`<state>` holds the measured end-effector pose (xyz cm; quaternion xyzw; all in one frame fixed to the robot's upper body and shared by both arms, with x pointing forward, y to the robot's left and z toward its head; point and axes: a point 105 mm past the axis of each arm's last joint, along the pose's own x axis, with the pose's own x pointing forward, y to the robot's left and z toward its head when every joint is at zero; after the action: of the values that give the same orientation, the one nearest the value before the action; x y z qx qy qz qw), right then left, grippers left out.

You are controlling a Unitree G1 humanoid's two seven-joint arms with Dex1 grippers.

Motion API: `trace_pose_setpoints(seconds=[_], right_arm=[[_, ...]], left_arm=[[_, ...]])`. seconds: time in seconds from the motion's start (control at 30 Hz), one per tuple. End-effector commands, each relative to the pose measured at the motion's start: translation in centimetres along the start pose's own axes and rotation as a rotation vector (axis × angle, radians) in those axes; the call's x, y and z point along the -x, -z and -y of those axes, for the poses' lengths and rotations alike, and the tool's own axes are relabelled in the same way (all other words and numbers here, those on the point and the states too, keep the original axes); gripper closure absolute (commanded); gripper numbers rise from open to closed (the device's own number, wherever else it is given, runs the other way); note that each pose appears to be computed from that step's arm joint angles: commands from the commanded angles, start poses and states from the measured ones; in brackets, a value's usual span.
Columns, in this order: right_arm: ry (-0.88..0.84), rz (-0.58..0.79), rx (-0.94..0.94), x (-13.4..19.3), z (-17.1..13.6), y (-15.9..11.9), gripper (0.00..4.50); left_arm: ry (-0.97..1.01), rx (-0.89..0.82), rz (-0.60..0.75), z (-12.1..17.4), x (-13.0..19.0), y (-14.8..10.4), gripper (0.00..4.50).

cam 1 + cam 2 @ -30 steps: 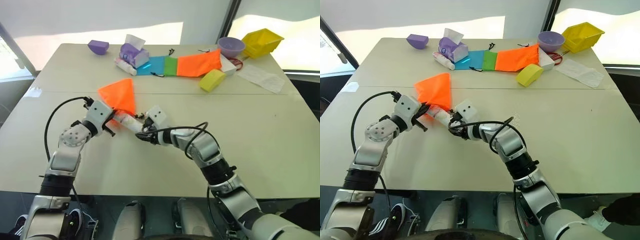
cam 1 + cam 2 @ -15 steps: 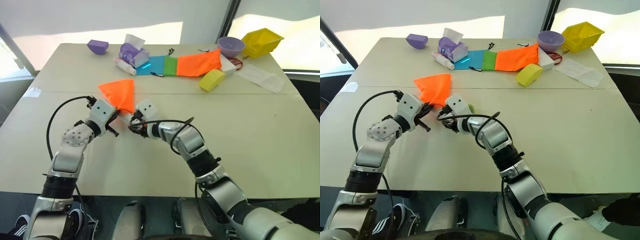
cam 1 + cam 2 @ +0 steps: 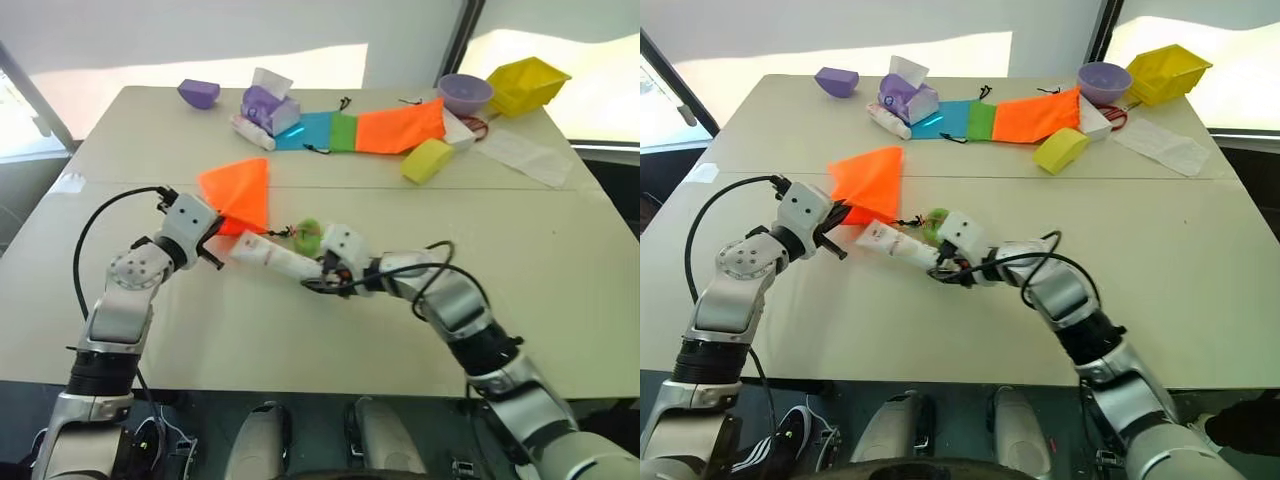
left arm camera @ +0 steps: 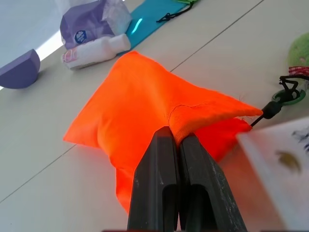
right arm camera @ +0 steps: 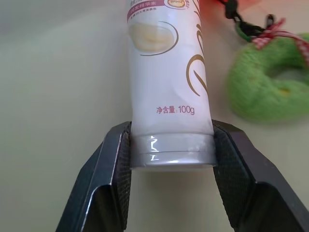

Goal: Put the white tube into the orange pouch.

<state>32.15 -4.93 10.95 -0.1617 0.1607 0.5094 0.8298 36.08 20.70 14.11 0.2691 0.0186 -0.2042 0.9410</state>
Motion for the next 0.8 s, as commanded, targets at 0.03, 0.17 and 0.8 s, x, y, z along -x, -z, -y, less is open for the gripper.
trace_pose_setpoints(seconds=[0.03, 0.17, 0.8], right_arm=[[0.054, 0.170, 0.018, 3.5, 1.3, -3.0, 2.69], [0.238, 0.045, 0.066, 7.4, 4.8, 0.6, 2.69], [0.139, 0.290, 0.315, 0.1, 1.0, -6.8, 0.09]], left_arm=[[-0.016, -0.004, 0.015, -0.6, 0.8, 0.3, 4.50], [-0.003, 0.013, 0.022, -0.1, 1.5, 0.9, 4.50], [0.011, 0.055, 0.085, 0.4, 1.2, 1.0, 4.50]])
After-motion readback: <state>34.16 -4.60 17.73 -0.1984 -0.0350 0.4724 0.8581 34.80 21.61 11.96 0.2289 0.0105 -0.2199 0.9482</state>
